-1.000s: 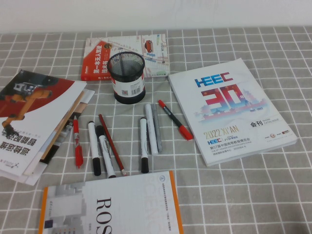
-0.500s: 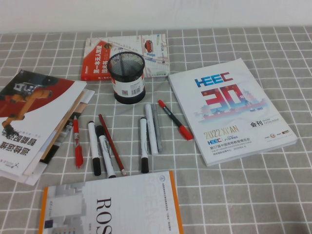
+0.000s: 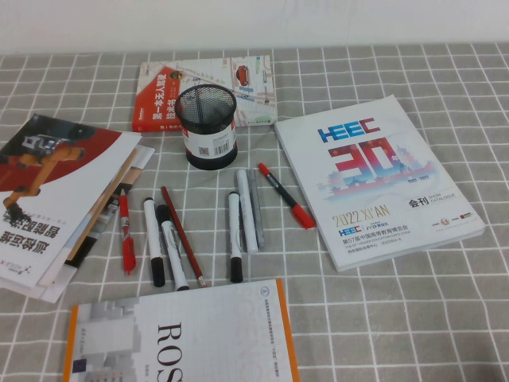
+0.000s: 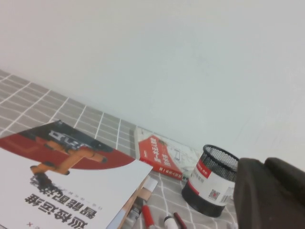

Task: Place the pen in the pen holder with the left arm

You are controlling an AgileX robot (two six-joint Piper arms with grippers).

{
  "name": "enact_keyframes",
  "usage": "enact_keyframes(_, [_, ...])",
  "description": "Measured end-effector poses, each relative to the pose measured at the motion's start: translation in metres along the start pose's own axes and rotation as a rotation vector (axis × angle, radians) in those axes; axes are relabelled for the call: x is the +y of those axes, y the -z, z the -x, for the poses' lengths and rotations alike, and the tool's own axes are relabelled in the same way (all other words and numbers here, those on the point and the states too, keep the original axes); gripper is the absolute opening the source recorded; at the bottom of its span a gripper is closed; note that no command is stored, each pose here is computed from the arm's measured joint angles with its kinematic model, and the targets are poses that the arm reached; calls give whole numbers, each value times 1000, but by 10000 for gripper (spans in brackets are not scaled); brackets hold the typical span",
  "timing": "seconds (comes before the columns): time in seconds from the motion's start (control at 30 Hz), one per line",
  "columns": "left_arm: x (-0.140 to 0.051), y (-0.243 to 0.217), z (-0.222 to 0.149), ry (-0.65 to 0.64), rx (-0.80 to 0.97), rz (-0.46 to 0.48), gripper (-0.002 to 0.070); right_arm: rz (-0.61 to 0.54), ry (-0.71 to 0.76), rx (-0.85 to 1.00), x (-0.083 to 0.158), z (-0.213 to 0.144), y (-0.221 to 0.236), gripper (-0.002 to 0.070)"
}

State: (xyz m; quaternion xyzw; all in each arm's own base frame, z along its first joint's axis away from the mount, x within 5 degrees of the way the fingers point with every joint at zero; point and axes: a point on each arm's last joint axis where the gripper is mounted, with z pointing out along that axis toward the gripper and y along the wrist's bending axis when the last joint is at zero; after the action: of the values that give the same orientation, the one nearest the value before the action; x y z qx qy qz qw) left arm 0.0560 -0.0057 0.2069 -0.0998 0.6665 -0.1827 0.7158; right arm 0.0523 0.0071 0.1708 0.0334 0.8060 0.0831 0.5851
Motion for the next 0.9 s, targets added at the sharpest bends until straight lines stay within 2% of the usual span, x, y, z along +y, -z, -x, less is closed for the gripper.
enact_keyframes(0.2, [0,0,1,12,-6,-2,-1,0,0,0,0,0,0,-13])
enact_keyframes(0.33, [1,0,-2,96,18,7,-1,0,0,0,0,0,0,-13])
enact_keyframes(0.47, [2,-5,-8,182,185,87,-1,0,0,0,0,0,0,-13])
enact_keyframes(0.57, [-4,-13,6,196,280,133,-1,0,0,0,0,0,0,-13])
enact_keyframes(0.7, [-16,-32,32,110,398,168,-1,0,0,0,0,0,0,-13])
enact_keyframes(0.9, [-30,-72,60,-51,676,207,-1,0,0,0,0,0,0,-13])
